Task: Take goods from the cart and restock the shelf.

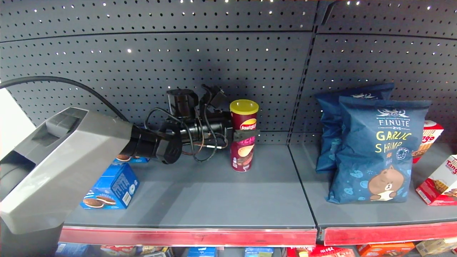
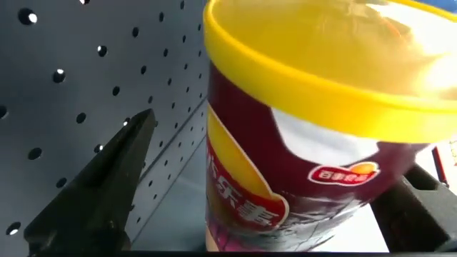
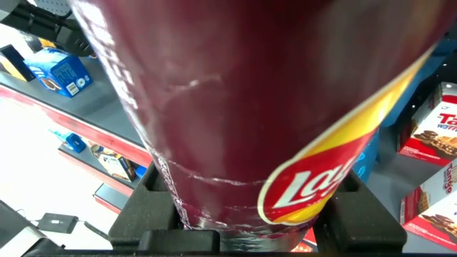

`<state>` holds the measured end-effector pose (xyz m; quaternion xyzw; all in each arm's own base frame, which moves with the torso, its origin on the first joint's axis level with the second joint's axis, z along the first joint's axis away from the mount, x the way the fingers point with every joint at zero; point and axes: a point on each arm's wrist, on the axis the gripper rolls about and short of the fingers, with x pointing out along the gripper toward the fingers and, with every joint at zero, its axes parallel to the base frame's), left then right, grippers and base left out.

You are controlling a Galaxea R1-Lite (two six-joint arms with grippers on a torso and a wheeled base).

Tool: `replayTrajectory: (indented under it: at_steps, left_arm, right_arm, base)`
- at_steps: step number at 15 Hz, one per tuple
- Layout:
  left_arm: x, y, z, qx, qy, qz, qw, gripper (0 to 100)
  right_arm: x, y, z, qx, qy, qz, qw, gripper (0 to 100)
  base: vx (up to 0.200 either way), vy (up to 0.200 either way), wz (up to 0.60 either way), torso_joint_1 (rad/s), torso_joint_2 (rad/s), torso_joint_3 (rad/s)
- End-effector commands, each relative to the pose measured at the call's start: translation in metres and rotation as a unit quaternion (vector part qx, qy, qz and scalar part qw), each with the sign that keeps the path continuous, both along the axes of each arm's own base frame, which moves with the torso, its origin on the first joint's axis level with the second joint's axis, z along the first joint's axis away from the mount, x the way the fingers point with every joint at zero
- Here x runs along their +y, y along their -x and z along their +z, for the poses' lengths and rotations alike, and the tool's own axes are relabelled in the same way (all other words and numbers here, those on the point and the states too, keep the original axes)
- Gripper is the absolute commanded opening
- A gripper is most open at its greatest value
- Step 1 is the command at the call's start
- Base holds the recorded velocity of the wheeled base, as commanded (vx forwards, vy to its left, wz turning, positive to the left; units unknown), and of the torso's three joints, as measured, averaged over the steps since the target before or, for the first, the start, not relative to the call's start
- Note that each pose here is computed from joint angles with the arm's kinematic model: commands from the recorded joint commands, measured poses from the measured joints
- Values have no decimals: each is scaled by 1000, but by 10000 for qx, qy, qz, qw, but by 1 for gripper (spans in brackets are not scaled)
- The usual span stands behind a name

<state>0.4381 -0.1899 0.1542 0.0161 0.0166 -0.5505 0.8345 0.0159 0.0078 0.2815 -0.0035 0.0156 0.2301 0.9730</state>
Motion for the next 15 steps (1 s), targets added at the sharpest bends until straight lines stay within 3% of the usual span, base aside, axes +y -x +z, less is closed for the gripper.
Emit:
replayTrajectory:
  at_steps: [1, 6, 12, 15]
  left_arm:
    - [-1, 1, 2, -11, 7, -11, 10000, 0]
    - [2, 10, 12, -59, 25, -88, 9999, 0]
    - [13, 52, 34, -44, 32, -487, 9988, 0]
    - [20, 75, 31, -146, 101, -868, 9961, 0]
  right_arm:
    - [0, 0, 0, 8, 5, 2, 10000, 0]
    - [0, 0, 0, 1, 1, 2, 10000, 0]
    - [0, 0, 1, -13, -5, -67, 10000, 0]
    - [0, 0, 1, -26, -12, -75, 10000, 0]
  base:
    - [0, 0, 0, 0, 0, 0]
    - [0, 0, 0, 0, 0, 0]
    - [0, 0, 0, 0, 0, 0]
    - [0, 0, 0, 0, 0, 0]
